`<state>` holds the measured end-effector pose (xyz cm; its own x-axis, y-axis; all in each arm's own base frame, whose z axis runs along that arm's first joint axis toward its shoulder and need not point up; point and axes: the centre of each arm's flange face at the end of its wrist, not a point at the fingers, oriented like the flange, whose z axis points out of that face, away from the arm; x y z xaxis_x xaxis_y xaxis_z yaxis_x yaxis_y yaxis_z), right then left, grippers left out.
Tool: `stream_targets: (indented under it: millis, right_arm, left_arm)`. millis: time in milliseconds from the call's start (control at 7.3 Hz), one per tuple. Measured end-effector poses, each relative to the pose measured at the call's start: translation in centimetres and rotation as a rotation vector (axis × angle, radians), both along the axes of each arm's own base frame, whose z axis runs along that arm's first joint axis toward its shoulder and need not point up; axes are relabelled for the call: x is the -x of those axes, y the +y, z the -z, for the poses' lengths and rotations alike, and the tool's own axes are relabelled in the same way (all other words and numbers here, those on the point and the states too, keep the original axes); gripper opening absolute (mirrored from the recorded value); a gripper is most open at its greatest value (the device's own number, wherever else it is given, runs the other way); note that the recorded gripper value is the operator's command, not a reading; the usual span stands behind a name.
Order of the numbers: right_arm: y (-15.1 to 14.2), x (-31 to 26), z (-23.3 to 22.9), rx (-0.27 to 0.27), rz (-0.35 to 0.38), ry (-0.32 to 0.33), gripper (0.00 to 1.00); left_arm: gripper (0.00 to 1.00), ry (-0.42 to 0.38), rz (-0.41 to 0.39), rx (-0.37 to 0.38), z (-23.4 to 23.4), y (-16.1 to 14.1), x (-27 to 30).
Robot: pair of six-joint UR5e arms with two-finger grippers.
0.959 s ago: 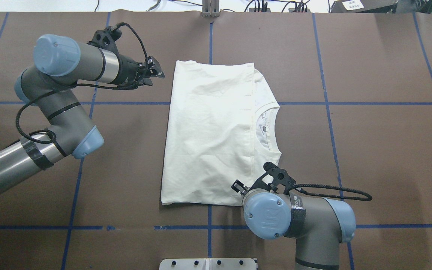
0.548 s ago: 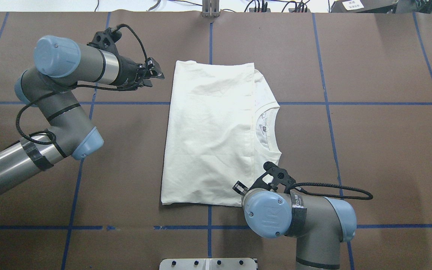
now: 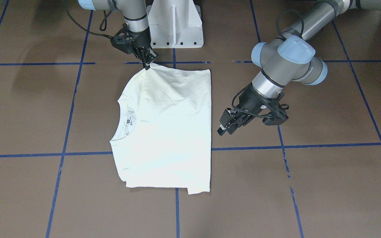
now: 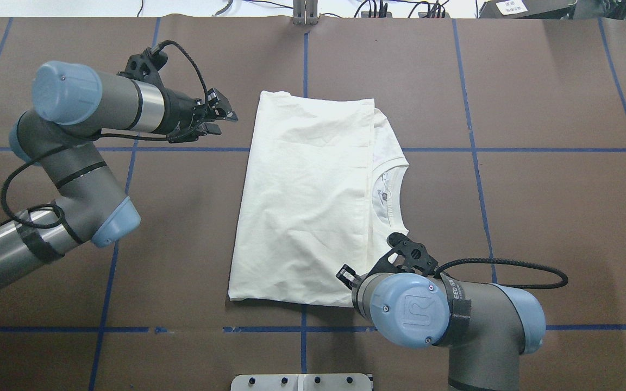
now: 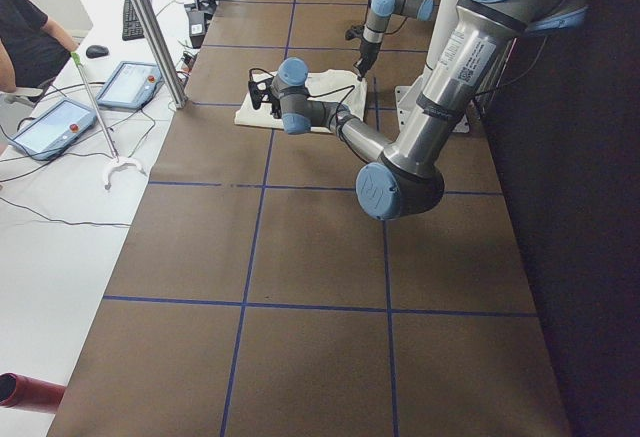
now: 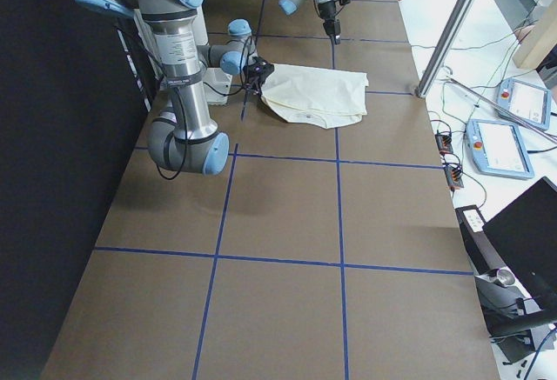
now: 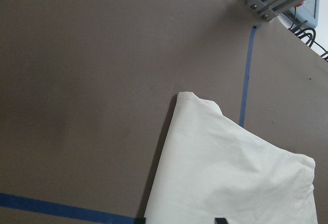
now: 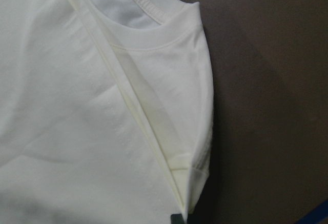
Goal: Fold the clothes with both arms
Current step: 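Move the left gripper to the shirt corner nearest the robot and grasp it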
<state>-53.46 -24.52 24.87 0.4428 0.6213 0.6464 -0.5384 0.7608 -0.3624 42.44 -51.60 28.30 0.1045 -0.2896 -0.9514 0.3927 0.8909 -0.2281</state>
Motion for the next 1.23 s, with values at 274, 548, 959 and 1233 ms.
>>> stream_targets:
  millis: [274, 548, 959, 1233]
  right_arm:
    - [0.2, -0.9, 0.0, 0.003, 0.005, -0.008, 0.0]
    - [0.3, -1.2, -0.2, 0.004, 0.005, -0.006, 0.0]
    - [0.3, -1.2, -0.2, 0.004, 0.006, -0.006, 0.0]
    - [0.4, -1.2, -0.1, 0.004, 0.006, -0.008, 0.0]
  left_arm:
    - [0.55, 0.048, -0.084, 0.107, -1.5, 8.9, -1.4]
    - [0.55, 0.013, -0.145, 0.167, -3.1, 15.3, -5.3]
    - [0.55, -0.068, -0.173, 0.23, -3.2, 21.5, -9.5]
    - [0.54, -0.147, -0.184, 0.265, -2.4, 23.3, -10.0]
